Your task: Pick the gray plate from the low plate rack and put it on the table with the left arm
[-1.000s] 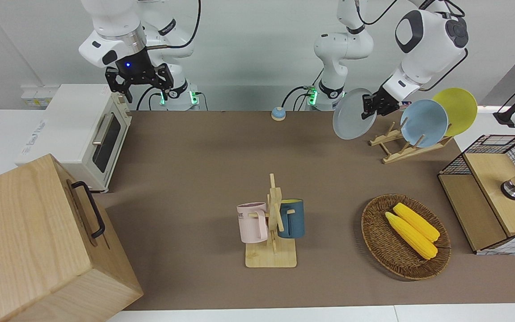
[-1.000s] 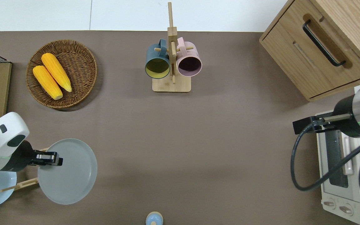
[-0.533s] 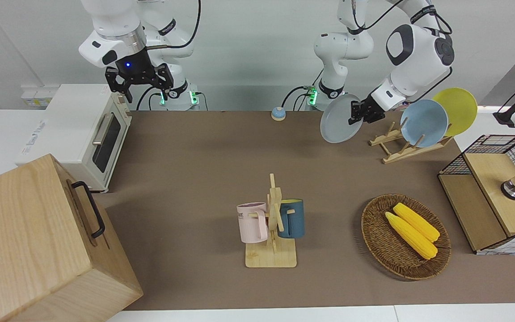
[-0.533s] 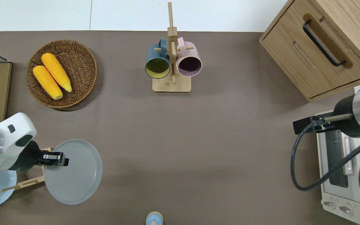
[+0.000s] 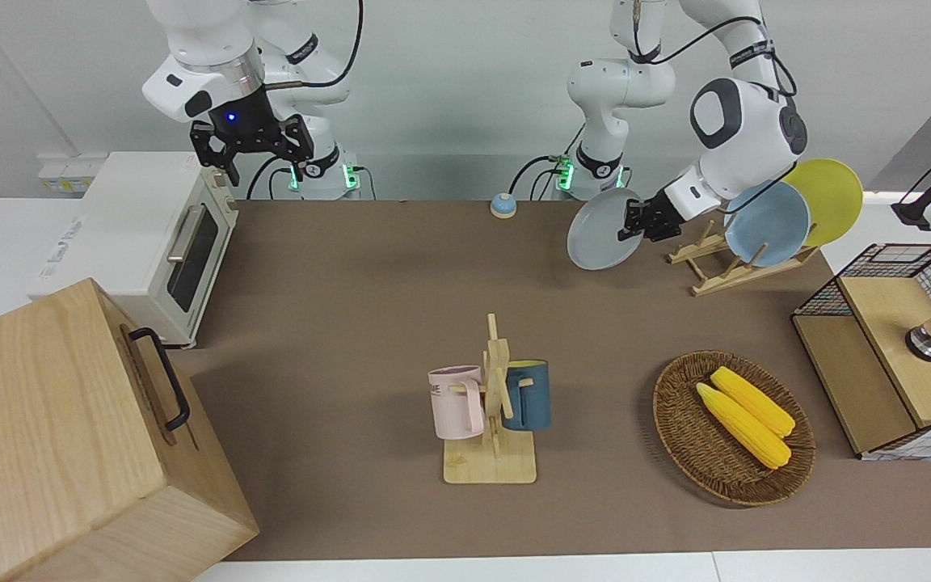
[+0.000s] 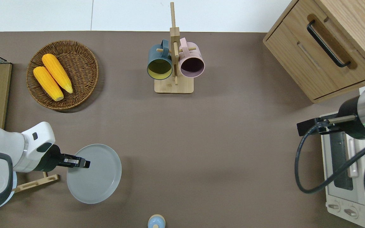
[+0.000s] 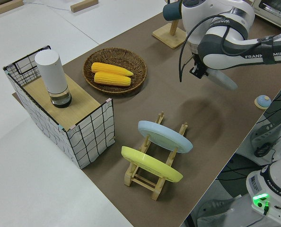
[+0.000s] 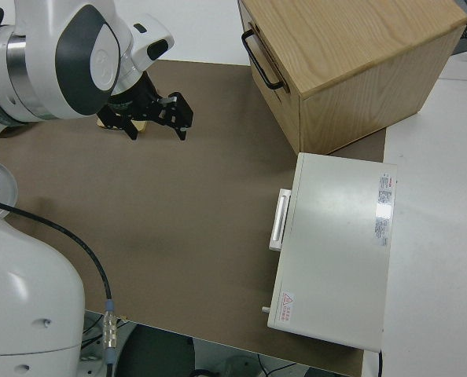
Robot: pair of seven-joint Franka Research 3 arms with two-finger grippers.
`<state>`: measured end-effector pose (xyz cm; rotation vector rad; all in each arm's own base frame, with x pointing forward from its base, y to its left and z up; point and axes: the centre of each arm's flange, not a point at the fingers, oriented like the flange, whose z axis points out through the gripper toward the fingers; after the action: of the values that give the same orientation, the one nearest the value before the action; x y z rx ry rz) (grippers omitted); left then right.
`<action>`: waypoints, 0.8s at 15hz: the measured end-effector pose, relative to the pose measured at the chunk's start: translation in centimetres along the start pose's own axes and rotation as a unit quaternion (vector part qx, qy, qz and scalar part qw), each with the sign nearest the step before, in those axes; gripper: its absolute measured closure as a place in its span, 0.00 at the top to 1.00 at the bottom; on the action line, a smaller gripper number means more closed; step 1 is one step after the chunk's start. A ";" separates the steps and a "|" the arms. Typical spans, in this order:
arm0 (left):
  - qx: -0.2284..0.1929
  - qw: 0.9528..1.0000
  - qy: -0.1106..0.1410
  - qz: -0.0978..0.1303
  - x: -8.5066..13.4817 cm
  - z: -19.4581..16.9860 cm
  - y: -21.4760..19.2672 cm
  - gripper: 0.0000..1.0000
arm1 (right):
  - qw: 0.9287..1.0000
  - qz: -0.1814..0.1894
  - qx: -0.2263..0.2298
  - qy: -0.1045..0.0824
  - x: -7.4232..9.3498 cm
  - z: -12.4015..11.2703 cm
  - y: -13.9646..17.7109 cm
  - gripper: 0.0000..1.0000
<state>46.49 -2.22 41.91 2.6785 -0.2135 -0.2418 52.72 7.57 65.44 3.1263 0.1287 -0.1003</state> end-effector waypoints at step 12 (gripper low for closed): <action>-0.013 1.000 0.008 0.025 -0.3 4.6 -2.3 0.10 | 1.000 0.000 0.000 0.000 0.0 0.0 0.0 0.99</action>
<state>45.51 -2.03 36.91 2.6437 -0.2712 -0.2061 52.72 7.57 65.44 3.1263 0.1286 -0.1003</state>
